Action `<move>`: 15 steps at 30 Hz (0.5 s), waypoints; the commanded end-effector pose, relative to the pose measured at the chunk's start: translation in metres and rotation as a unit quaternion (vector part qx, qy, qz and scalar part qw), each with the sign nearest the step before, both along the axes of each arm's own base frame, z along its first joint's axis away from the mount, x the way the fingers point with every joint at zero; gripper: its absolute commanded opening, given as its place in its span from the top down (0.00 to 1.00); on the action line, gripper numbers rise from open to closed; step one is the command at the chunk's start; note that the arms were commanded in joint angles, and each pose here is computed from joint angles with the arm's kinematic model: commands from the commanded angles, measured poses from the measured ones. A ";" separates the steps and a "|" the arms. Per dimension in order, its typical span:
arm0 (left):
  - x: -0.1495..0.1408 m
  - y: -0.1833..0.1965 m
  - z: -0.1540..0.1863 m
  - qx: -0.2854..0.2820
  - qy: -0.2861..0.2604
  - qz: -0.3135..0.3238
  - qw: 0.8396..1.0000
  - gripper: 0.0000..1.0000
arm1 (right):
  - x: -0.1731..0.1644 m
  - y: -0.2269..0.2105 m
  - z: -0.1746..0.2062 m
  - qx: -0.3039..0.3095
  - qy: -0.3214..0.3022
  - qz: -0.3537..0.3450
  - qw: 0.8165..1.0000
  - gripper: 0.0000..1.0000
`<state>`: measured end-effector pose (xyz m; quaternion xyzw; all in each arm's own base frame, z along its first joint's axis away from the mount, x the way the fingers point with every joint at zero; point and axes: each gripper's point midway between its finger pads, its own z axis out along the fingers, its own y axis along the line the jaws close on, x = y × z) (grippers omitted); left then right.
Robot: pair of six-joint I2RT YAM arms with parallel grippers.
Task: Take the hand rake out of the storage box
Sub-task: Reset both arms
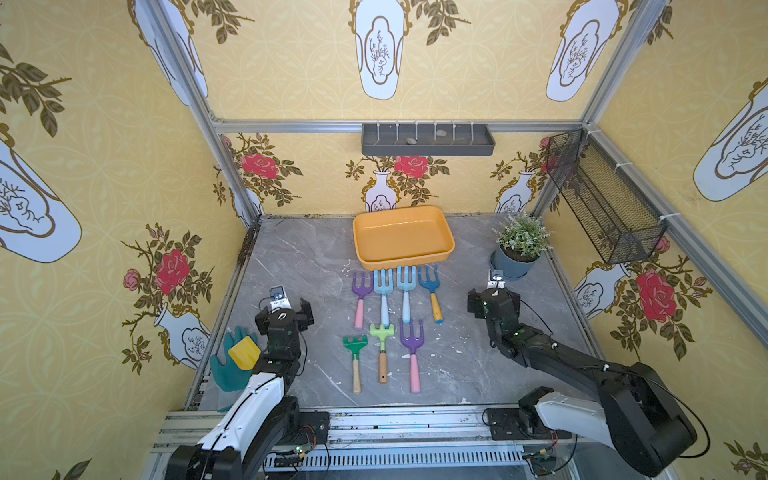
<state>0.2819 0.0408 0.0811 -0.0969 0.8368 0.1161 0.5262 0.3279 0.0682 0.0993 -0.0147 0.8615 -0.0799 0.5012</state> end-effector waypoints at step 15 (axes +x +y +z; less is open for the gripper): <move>0.056 -0.014 0.035 -0.029 -0.116 -0.131 0.984 0.00 | 0.054 -0.032 0.017 0.082 -0.146 0.047 0.985 0.03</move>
